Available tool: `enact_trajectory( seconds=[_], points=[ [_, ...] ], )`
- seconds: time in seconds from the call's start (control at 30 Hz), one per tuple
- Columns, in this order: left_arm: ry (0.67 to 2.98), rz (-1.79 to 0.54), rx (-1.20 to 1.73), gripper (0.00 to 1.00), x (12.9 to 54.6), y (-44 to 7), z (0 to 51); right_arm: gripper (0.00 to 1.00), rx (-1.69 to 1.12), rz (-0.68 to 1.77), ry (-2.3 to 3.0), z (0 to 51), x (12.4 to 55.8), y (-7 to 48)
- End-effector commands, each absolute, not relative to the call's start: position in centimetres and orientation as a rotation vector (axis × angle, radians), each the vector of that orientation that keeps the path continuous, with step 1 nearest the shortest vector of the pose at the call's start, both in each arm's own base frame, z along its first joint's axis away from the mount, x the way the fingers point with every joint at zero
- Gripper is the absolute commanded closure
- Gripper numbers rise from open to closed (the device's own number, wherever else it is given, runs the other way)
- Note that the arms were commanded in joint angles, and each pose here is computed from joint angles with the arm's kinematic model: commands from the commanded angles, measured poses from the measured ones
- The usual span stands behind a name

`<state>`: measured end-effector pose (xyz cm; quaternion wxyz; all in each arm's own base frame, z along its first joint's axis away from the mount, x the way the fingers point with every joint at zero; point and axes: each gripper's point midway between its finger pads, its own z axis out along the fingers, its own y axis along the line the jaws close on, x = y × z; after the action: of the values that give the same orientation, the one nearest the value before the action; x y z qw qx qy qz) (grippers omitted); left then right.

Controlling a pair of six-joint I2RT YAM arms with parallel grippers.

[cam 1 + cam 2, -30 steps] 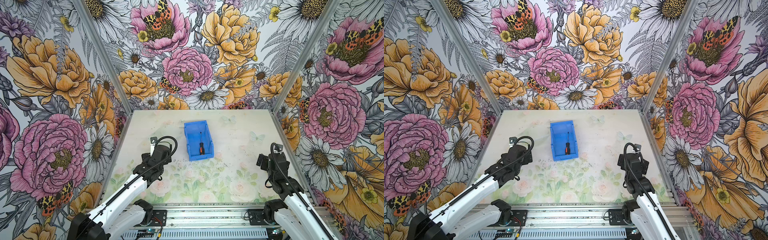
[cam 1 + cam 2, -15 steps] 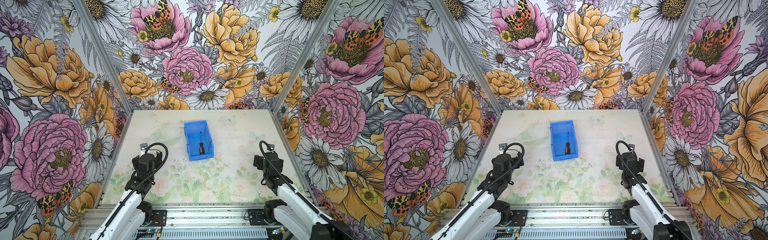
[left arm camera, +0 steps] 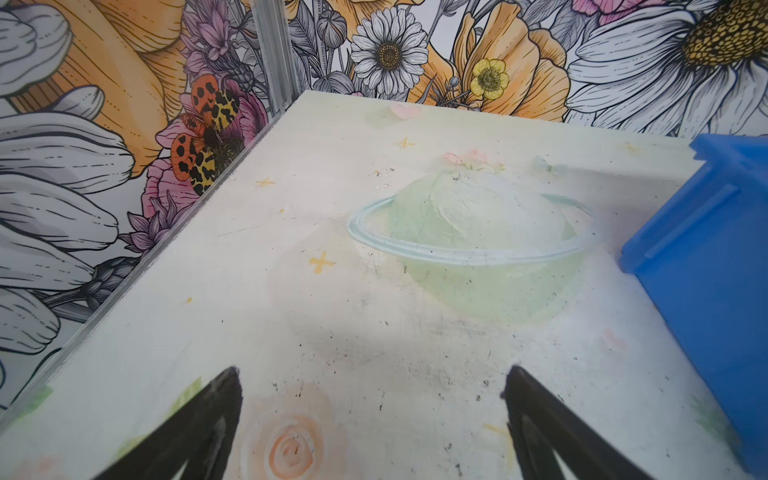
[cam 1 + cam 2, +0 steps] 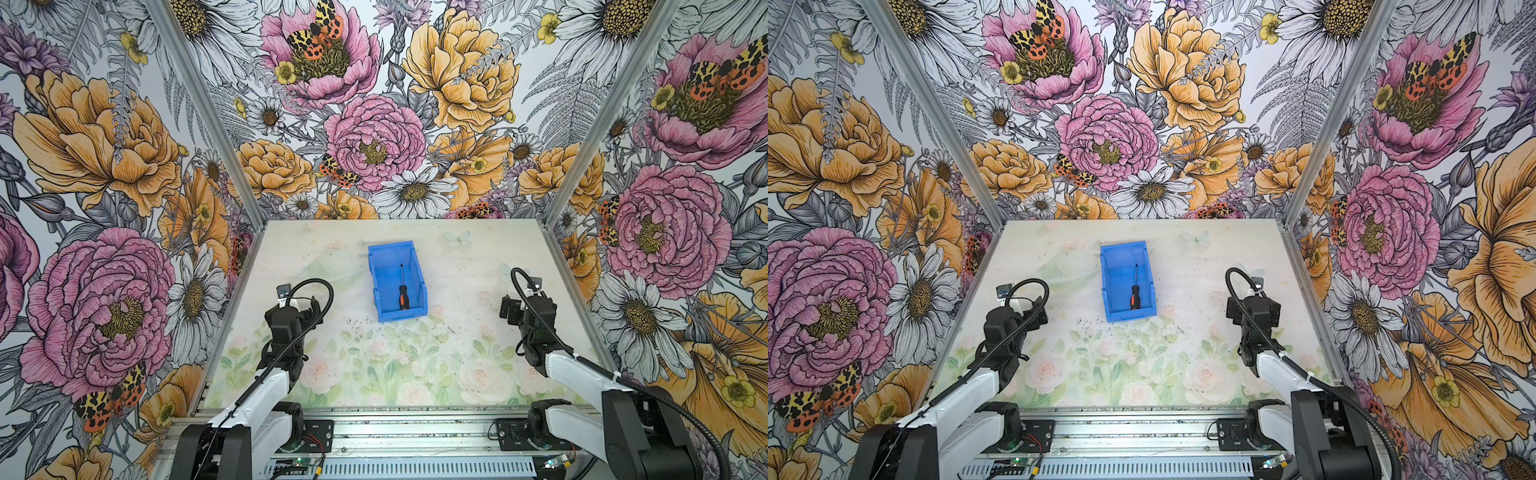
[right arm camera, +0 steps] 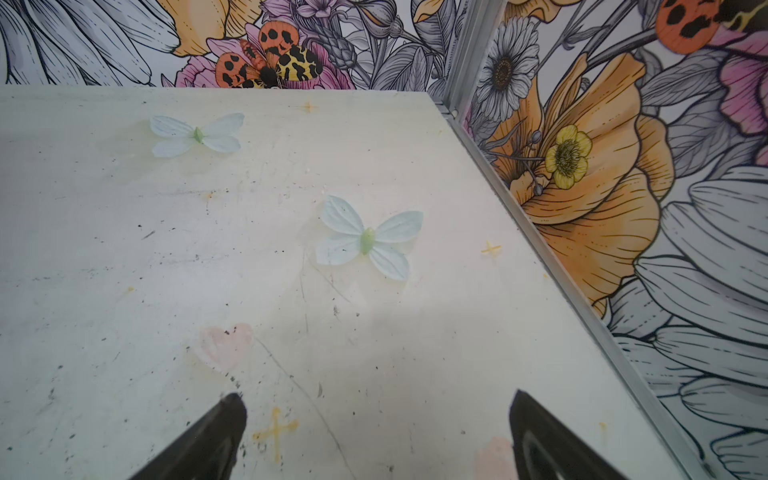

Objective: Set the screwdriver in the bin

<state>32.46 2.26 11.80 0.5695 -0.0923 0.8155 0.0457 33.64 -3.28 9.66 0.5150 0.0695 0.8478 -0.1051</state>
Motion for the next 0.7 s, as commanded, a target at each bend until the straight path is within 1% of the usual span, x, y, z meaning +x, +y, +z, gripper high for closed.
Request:
enact_trajectory(
  seconds=[0.0, 0.23, 0.33, 0.47, 0.5, 0.57, 0.67],
  points=[
    [1.765, 0.019, -0.132, 0.01, 35.2, 0.8, 15.6, 0.00, 0.177, -0.211, 1.904, 13.1, 36.6, -3.2],
    [1.731, -0.016, -0.062, 0.01, 38.2, 0.1, 15.8, 0.01, 0.190, -0.187, 1.894, 13.2, 39.1, -3.4],
    [1.732, -0.002, -0.015, 0.01, 38.7, -0.1, 15.6, 0.00, 0.183, -0.163, 1.895, 13.1, 39.7, -3.5],
    [1.728, -0.014, -0.059, 0.01, 39.7, 1.0, 13.4, 0.01, 0.194, -0.147, 1.854, 12.5, 39.8, -4.1],
    [1.705, -0.022, -0.072, 0.01, 40.1, 1.2, 13.4, 0.01, 0.210, -0.144, 1.842, 11.9, 39.7, -4.4],
    [1.775, -0.007, -0.114, 0.01, 40.5, 2.1, 12.7, 0.00, 0.146, -0.121, 1.853, 11.3, 40.3, -3.4],
    [1.751, 0.002, -0.112, 0.01, 40.3, 2.0, 12.9, 0.00, 0.142, -0.131, 1.857, 11.3, 40.3, -3.2]
  ],
)
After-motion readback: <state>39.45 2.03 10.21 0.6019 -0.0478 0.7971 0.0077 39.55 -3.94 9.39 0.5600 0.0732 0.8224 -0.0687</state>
